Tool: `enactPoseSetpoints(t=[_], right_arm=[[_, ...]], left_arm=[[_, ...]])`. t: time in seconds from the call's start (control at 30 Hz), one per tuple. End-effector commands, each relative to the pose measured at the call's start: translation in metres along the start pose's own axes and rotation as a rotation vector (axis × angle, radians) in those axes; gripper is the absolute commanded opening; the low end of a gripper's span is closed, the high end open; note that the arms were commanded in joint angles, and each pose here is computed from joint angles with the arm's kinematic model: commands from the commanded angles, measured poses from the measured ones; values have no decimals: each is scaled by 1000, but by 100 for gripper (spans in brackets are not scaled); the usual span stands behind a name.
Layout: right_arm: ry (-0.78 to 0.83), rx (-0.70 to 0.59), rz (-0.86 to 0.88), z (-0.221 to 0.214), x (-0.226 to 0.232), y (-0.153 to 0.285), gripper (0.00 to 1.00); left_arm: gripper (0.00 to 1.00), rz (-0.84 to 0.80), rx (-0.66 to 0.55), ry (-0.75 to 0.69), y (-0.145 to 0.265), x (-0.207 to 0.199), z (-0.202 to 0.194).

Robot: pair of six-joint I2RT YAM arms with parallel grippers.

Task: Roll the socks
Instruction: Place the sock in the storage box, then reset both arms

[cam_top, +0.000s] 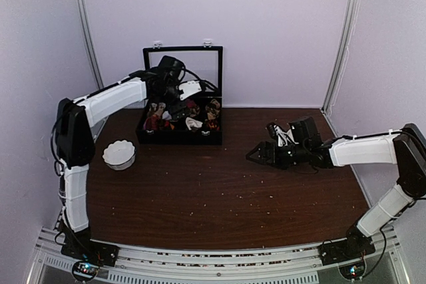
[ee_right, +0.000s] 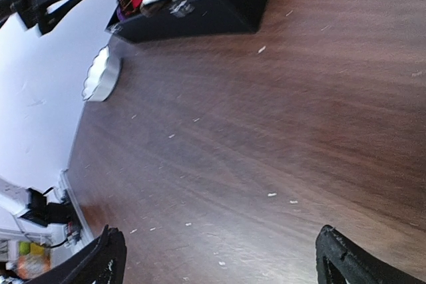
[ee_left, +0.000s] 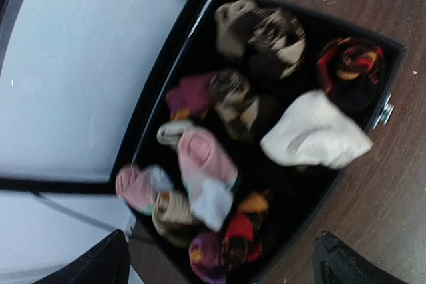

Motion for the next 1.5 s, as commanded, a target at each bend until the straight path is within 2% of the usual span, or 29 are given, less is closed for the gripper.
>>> enactPoseSetpoints(t=[0.0, 0.13, 0.2, 0.27, 0.4, 0.5, 0.6, 0.83, 0.97, 1.03, 1.17, 1.4, 1.47], right_arm=[[128, -255, -172, 38, -6, 45, 100], [205, -395, -316, 49, -14, 87, 100], [222, -475, -384, 53, -18, 110, 100], [229, -569, -501, 57, -29, 137, 100], [242, -702, -848, 50, -67, 194, 100], [320, -718, -982, 36, -85, 208, 100], [246, -825, -1094, 27, -96, 236, 100], [332, -958, -1046, 16, -98, 243, 100], [411, -962, -1071, 17, -100, 239, 100], [415, -971, -1089, 21, -105, 236, 100], [479, -933, -1028, 35, -110, 213, 100], [536, -931, -949, 64, -120, 197, 100], [504, -953, -924, 66, -129, 203, 100]], left_arm=[[98, 229, -145, 496, 91, 104, -55], [98, 248, -78, 667, 123, 118, -138], [98, 212, -92, 716, 140, 114, -171], [98, 260, -92, 782, 155, 112, -211], [98, 397, -117, 800, 164, 83, -263], [98, 453, -121, 791, 151, 50, -287], [98, 408, -131, 823, 129, 21, -299], [98, 419, -258, 916, 101, 19, -300], [98, 463, -270, 918, 95, 24, -305], [98, 448, -320, 898, 94, 23, -298], [98, 438, -342, 873, 92, 19, -294], [98, 617, -337, 906, 106, 3, -312], [98, 669, -400, 893, 116, 3, -309]])
Point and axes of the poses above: each gripper's point midway between its finger pads, its own y axis back along the fingers, its own x axis along the line the jaws close on, z = x × y, the point moved 2 cm from there along y, back along the fingers
